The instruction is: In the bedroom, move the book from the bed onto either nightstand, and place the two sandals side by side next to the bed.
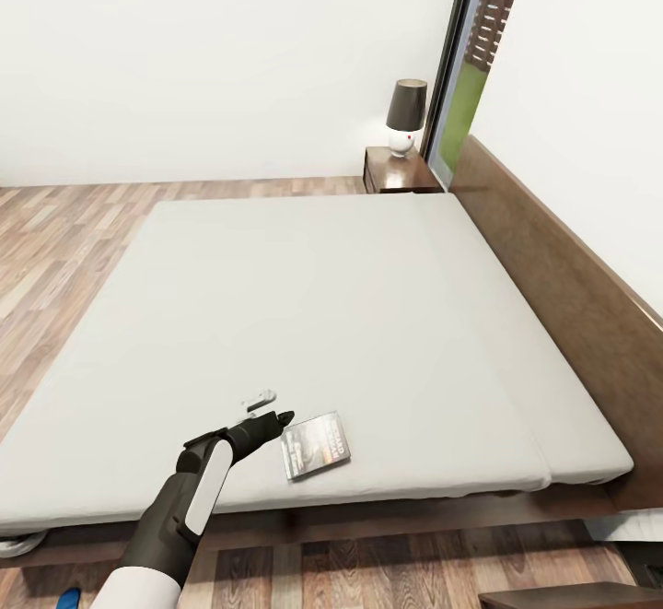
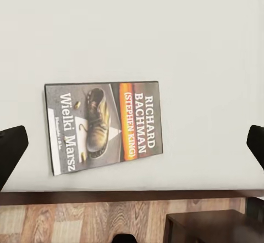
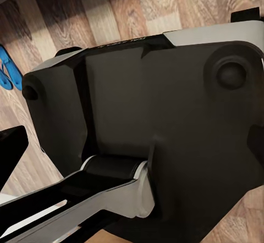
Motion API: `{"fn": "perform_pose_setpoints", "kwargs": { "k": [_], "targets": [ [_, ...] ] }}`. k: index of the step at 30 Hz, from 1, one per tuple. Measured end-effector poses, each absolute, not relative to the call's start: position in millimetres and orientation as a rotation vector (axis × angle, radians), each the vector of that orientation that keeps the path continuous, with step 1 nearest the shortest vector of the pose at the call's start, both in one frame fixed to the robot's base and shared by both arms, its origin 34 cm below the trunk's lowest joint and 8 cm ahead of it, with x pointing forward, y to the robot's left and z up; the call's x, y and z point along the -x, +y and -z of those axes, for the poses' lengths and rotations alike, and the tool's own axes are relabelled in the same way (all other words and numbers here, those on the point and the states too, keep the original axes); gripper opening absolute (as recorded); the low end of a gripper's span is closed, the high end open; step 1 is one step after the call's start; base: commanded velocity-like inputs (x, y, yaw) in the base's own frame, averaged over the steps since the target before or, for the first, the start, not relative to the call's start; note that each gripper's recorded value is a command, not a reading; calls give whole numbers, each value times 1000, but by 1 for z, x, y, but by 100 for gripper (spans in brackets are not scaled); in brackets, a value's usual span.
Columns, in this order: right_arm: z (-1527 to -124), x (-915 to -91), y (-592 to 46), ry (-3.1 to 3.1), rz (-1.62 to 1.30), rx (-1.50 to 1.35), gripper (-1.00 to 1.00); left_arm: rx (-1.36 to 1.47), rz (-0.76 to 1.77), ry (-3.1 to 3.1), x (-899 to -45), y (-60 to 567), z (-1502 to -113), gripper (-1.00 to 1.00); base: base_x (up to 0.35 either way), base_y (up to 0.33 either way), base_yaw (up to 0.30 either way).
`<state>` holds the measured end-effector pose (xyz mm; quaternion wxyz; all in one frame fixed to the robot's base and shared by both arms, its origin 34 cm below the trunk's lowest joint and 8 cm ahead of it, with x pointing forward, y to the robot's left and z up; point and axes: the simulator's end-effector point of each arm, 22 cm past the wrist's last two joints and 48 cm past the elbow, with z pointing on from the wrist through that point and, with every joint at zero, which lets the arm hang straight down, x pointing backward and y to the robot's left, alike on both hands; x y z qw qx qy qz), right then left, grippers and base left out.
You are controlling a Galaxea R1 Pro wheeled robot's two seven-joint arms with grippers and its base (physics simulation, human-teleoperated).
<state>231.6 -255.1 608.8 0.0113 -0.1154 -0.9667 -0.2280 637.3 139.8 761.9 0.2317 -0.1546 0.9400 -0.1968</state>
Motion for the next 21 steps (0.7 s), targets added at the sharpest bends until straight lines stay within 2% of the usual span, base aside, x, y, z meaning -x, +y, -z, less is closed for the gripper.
{"fn": "perform_pose_setpoints", "kwargs": {
  "k": [8, 21],
  "targets": [
    [-609, -231, -255, -3015, 711, 360, 100, 426, 542, 2583, -637, 140, -762, 100, 68, -100, 0],
    [-609, -232, -255, -3016, 711, 360, 100, 426, 542, 2583, -637, 140, -762, 100, 7, -10, 0]
  ]
}}
